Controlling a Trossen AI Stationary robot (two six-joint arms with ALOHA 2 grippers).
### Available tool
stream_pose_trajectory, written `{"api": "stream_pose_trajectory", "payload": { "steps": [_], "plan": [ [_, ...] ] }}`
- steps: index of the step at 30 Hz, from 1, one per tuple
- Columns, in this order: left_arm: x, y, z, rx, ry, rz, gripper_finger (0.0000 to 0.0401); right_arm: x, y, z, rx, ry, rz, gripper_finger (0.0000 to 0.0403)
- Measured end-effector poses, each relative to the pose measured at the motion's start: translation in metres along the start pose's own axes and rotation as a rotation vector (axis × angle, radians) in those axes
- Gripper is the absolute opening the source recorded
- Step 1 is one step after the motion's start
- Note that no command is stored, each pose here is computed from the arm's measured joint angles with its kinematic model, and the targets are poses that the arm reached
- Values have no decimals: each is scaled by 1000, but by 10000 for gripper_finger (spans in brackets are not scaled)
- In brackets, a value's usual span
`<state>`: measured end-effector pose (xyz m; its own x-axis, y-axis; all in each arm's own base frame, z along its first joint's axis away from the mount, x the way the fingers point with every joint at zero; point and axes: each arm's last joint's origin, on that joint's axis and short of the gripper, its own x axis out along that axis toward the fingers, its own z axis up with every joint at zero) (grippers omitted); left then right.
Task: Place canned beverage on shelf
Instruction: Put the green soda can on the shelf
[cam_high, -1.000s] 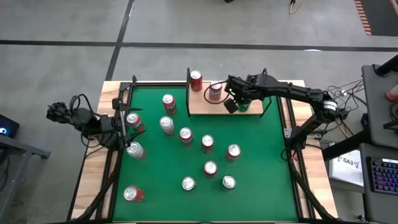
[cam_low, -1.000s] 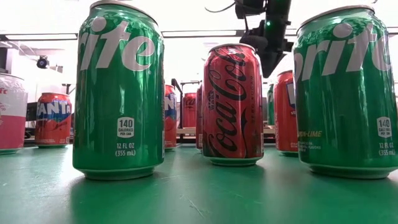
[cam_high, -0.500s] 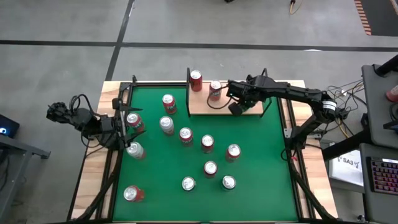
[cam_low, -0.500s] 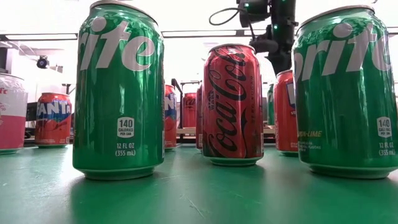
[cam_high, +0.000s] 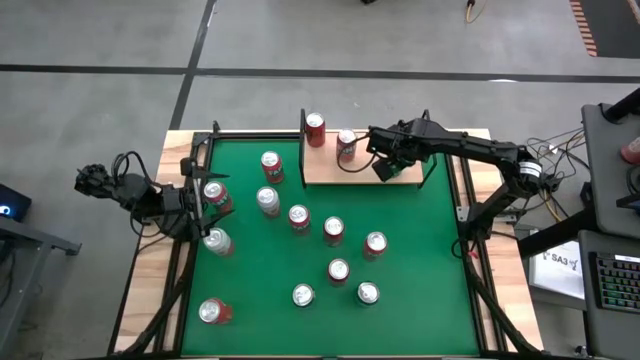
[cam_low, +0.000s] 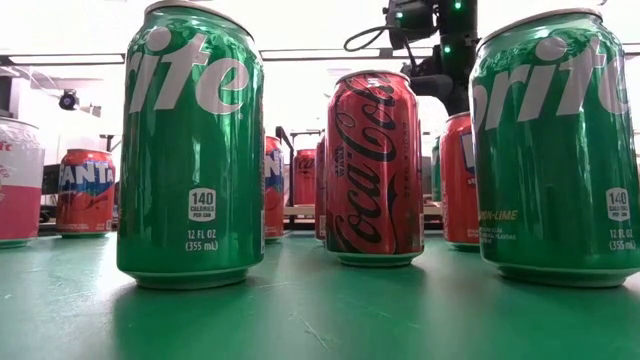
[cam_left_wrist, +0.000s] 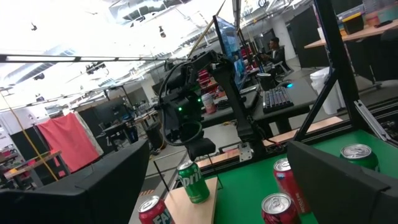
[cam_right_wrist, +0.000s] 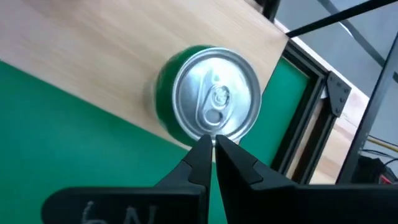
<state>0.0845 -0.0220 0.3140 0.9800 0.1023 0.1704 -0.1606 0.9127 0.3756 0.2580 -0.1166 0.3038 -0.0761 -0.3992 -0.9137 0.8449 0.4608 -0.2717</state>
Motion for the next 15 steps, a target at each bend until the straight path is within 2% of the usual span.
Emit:
{"api": "stream_pose_trajectory", "payload": {
  "steps": [8, 15],
  "plan": [
    [0, 0, 0, 3, 0, 0, 366, 0, 1, 14, 56, -147, -4, 13],
    [0, 0, 0, 10, 0, 0, 366, 6, 4, 22, 56, -172, 8, 13]
  ]
}}
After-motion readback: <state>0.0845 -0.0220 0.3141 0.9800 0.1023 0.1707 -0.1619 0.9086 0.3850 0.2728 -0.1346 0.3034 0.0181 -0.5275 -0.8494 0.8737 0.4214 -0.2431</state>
